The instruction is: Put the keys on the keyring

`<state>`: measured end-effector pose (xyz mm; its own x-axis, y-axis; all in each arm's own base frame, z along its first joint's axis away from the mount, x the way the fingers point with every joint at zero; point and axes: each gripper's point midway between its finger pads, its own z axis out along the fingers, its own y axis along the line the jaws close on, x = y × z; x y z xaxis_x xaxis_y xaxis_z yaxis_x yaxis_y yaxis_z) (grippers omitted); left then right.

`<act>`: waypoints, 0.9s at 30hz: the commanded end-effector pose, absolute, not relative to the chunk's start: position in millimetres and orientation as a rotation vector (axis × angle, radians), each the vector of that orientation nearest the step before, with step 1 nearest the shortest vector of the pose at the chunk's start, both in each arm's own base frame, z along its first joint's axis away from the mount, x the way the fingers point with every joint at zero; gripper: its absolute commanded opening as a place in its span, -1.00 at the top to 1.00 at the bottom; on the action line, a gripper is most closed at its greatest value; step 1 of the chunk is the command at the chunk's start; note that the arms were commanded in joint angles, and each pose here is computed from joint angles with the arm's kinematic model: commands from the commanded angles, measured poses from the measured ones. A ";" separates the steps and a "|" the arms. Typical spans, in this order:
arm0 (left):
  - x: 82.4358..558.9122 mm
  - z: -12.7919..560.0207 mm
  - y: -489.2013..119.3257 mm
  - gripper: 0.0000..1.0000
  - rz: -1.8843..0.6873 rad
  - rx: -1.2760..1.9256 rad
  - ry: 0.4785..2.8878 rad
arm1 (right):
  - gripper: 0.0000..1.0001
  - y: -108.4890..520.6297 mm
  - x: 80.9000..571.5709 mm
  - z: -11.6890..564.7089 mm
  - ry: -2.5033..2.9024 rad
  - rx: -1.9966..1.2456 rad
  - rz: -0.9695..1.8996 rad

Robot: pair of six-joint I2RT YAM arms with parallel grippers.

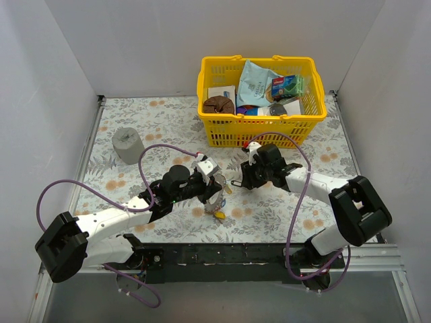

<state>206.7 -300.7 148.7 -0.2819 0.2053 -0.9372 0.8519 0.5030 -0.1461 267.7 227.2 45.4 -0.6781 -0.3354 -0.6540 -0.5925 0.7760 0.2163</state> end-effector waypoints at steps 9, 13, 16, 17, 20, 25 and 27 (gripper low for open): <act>207.5 164.9 -301.4 1.00 -0.836 0.871 1.731 | 0.17 254.3 282.0 53.2 2.322 -0.707 0.785; 205.9 165.5 -300.1 1.00 -0.840 0.869 1.733 | 0.19 255.4 283.7 45.1 2.353 -0.696 0.784; 205.6 166.4 -298.2 1.00 -0.836 0.863 1.730 | 0.21 252.2 285.7 44.4 2.359 -0.681 0.756; 205.2 165.9 -297.8 1.00 -0.835 0.863 1.731 | 0.20 251.4 286.3 44.4 2.360 -0.678 0.748; 205.1 167.1 -297.4 1.00 -0.836 0.860 1.730 | 0.21 250.0 290.9 50.2 2.341 -0.666 0.729; 205.5 165.7 -297.8 1.00 -0.833 0.863 1.735 | 0.20 253.0 292.5 73.3 2.253 -0.658 0.759; 206.1 166.1 -298.3 1.00 -0.832 0.864 1.734 | 0.19 250.4 295.3 81.1 2.227 -0.640 0.752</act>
